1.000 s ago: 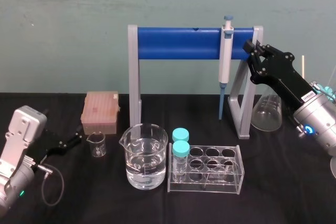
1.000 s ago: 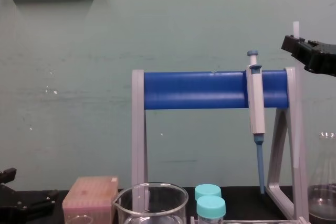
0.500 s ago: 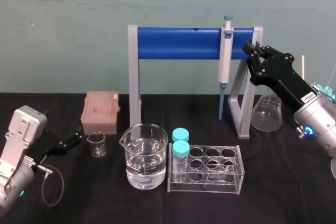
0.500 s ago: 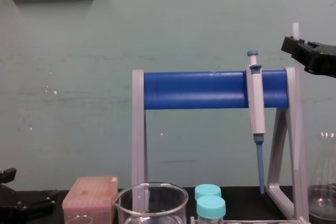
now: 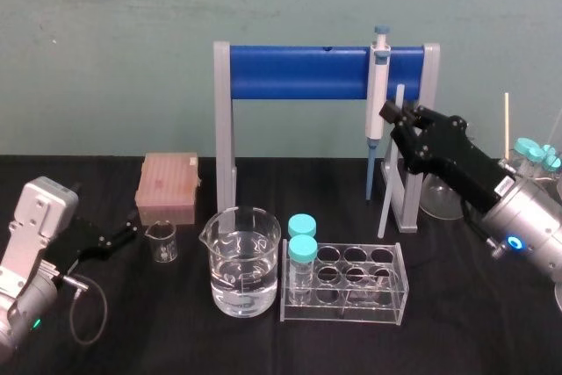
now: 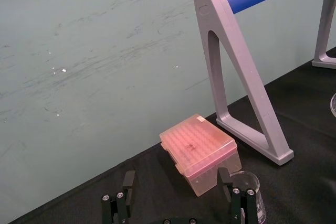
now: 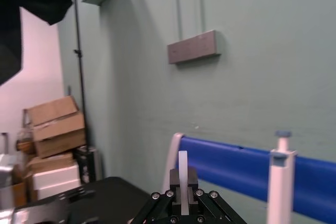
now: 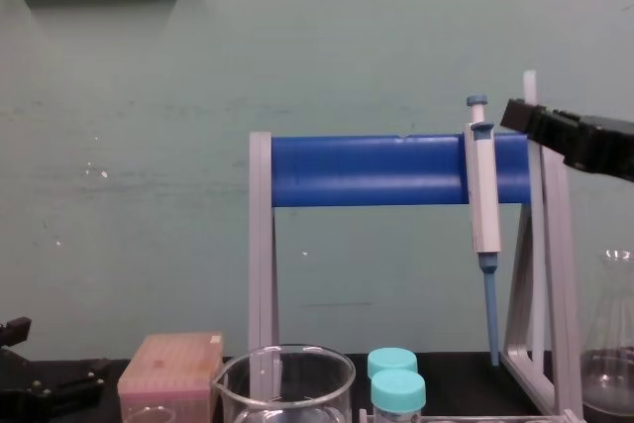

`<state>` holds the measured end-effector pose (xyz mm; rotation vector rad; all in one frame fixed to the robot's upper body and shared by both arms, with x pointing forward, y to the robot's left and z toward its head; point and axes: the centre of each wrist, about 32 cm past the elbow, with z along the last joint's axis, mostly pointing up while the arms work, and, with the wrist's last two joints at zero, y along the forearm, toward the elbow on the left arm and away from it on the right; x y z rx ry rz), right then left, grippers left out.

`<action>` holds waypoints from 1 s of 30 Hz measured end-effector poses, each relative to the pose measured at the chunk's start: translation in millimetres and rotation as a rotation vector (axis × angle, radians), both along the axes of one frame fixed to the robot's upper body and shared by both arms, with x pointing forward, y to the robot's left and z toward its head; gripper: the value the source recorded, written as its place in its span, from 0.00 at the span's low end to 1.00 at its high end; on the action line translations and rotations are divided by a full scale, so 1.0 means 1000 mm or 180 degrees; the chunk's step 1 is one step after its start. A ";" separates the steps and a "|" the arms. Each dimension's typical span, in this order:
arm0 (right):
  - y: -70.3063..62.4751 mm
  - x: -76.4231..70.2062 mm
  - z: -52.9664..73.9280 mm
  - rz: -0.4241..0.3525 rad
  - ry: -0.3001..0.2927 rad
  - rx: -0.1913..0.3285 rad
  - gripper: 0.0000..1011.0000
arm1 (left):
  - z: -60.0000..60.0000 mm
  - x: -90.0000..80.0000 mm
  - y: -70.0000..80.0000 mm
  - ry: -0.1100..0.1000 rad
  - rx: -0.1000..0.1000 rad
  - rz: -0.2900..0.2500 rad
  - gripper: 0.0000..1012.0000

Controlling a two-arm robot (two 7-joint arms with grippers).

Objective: Pick up the stirring rod with one hand, then place it down.

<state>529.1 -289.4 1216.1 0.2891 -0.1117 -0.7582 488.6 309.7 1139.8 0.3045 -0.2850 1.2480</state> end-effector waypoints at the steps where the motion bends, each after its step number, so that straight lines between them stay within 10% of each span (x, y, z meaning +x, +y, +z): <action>1: 0.000 -0.001 -0.001 0.0057 0.0026 0.0001 0.07 | 0.000 0.000 0.000 0.0000 0.0000 0.0000 0.99; 30: 0.014 0.008 -0.031 0.0373 0.0154 -0.0230 0.07 | 0.000 0.000 0.000 0.0000 0.0000 0.0000 0.99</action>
